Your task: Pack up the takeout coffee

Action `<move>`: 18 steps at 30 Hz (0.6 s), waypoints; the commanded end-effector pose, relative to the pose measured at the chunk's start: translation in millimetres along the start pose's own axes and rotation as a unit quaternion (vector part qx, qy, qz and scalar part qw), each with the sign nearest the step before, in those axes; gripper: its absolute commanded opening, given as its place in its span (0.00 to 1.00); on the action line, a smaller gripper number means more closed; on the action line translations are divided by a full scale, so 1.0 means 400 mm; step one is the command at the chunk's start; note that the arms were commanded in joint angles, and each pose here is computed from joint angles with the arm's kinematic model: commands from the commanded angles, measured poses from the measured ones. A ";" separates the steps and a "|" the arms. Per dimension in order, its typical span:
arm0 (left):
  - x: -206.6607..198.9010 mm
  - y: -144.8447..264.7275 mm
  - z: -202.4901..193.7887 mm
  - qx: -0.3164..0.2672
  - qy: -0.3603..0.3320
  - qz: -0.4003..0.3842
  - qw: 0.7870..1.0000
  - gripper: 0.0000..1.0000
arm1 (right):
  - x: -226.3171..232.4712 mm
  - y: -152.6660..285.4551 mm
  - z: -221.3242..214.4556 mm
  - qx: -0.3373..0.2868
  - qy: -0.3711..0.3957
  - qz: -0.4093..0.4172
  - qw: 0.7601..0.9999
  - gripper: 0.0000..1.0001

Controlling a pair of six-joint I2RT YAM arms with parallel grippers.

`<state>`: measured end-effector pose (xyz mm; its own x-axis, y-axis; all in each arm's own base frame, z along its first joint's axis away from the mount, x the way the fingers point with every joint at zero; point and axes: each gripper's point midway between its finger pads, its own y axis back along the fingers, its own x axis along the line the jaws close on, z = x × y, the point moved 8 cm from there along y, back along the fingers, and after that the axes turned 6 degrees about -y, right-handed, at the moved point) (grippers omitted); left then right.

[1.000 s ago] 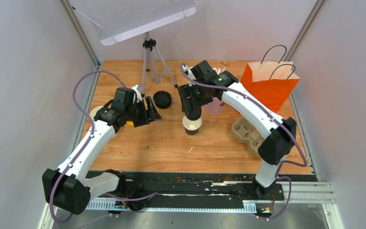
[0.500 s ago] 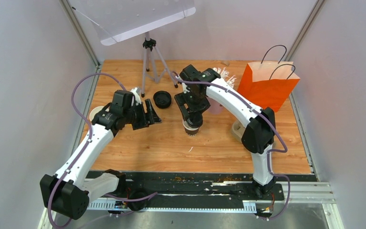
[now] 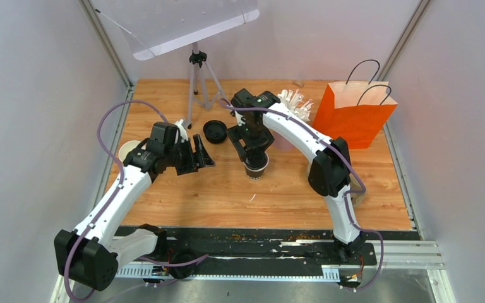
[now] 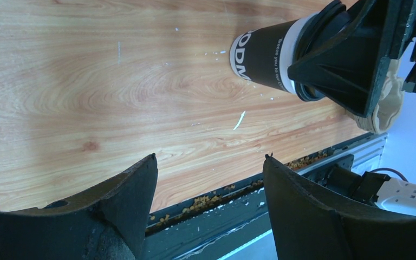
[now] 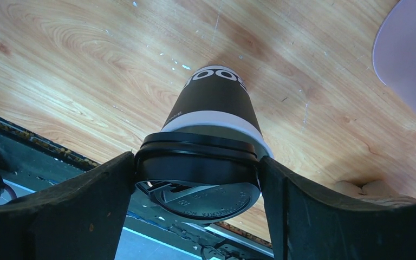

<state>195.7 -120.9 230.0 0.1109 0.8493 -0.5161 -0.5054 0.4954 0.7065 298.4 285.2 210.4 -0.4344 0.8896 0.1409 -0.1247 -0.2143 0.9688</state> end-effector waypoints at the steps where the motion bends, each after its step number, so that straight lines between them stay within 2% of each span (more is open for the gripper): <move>1: -0.004 -0.003 -0.007 0.002 -0.002 -0.017 1.000 0.79 | 0.004 0.020 0.007 -0.013 0.010 -0.006 1.000 0.83; 8: 0.001 -0.013 -0.013 0.013 -0.005 -0.017 1.000 0.79 | 0.008 0.035 0.012 -0.014 0.015 -0.010 1.000 0.87; 18: 0.006 -0.033 -0.014 0.019 -0.003 -0.021 1.000 0.79 | 0.007 0.060 -0.019 0.000 0.021 -0.009 1.000 0.86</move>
<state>194.1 -123.0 216.5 0.1035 0.8425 -0.5287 -0.4634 0.5112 0.7238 294.3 283.9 218.9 -0.4563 0.8820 0.1176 -0.1219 -0.1929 0.9736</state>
